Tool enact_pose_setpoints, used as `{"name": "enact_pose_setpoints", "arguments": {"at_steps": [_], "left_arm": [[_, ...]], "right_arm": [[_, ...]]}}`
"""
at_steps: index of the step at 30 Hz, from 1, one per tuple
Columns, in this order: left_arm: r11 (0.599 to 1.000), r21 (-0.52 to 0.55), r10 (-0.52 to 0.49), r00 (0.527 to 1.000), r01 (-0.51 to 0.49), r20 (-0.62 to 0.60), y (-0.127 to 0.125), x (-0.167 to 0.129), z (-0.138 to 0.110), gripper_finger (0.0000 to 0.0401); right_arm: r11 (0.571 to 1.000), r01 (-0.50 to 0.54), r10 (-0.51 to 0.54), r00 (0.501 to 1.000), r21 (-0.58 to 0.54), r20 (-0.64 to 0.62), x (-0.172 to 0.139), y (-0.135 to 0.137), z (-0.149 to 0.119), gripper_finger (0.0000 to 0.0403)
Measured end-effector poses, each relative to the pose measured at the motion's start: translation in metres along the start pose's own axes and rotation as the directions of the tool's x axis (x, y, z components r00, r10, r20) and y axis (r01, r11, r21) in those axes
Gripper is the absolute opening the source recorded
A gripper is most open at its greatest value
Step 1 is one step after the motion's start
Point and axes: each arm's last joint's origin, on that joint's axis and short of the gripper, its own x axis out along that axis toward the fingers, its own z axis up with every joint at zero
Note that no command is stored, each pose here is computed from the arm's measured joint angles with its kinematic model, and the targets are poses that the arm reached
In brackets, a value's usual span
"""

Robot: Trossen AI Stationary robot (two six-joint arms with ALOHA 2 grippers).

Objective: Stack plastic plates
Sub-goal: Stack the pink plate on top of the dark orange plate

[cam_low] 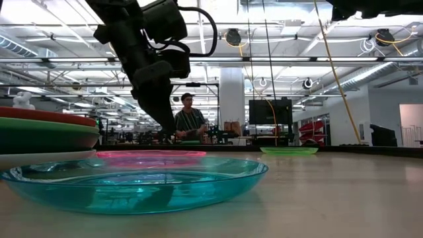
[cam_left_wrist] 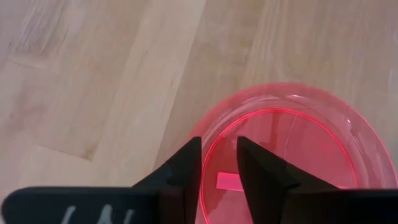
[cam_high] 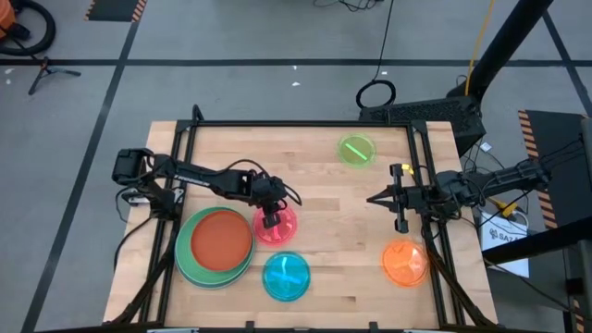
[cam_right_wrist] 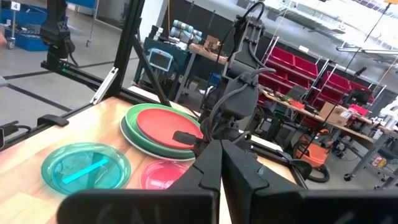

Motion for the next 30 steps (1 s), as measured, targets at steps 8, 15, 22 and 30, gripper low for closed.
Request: {"name": "enact_pose_setpoints", "arguments": {"at_steps": [8,15,22,30], "left_arm": [[1.000,0.005,0.009,1.000,-0.009,0.004,0.001,0.000,0.000,0.0167],[1.000,0.002,0.029,0.999,-0.029,0.018,0.002,0.000,0.002,0.0209],[0.997,0.076,0.017,1.000,-0.018,0.014,0.004,0.010,0.003,0.0218],[0.992,0.122,0.020,0.999,-0.017,-0.025,0.004,0.027,-0.002,0.0218]], "right_arm": [[1.000,-0.001,0.001,1.000,0.000,-0.001,0.000,0.000,0.000,0.0004],[1.000,-0.001,0.001,1.000,0.000,-0.001,0.000,0.000,0.000,0.0004],[1.000,-0.001,0.001,1.000,0.000,-0.002,0.000,0.000,0.000,0.0004],[1.000,0.018,-0.018,0.999,-0.001,-0.029,0.000,0.000,-0.002,0.0004]]}}
